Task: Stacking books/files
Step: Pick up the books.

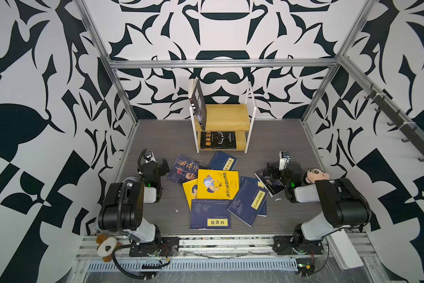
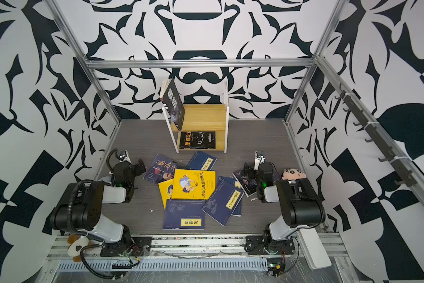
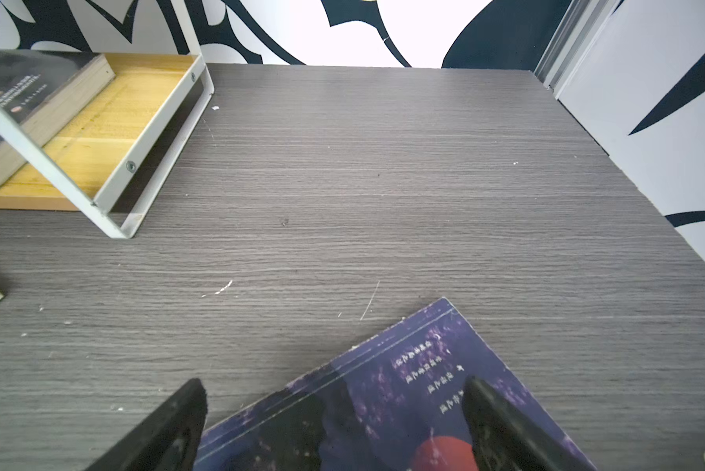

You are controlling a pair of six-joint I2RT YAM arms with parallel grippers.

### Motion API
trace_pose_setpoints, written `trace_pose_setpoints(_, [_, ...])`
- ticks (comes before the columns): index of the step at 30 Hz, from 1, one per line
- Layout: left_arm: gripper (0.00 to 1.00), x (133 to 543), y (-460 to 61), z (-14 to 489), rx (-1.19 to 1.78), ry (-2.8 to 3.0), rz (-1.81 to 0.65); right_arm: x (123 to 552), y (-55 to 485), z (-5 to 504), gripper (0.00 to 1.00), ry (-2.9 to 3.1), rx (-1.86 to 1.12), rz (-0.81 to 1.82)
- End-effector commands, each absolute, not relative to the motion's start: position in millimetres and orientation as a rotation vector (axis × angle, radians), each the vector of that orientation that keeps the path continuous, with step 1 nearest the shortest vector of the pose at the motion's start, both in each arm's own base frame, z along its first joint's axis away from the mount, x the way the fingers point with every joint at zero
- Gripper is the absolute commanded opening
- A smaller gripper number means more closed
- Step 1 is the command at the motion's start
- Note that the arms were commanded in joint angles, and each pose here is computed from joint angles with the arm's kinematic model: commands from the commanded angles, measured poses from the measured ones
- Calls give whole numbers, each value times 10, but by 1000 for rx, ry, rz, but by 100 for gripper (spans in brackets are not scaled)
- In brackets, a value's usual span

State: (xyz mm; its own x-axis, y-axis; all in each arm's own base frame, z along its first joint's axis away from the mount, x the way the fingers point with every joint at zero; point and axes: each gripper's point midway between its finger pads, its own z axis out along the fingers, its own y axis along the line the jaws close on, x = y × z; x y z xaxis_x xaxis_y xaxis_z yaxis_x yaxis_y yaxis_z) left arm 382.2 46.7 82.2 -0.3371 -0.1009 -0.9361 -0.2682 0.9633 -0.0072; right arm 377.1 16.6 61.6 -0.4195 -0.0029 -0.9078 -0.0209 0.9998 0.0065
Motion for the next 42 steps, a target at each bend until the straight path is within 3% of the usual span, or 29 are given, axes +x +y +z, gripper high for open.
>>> trace_pose_setpoints(1, [100, 3887, 476, 925, -283, 1873, 169, 3883, 130, 813, 100, 1932, -8, 2])
trace_pose_setpoints(38, [100, 3888, 466, 934, -276, 1871, 165, 3887, 147, 813, 100, 1933, -17, 9])
trace_pose_setpoints(42, [100, 3980, 284, 1155, -163, 1954, 98, 3876, 81, 858, 100, 1923, 23, -23])
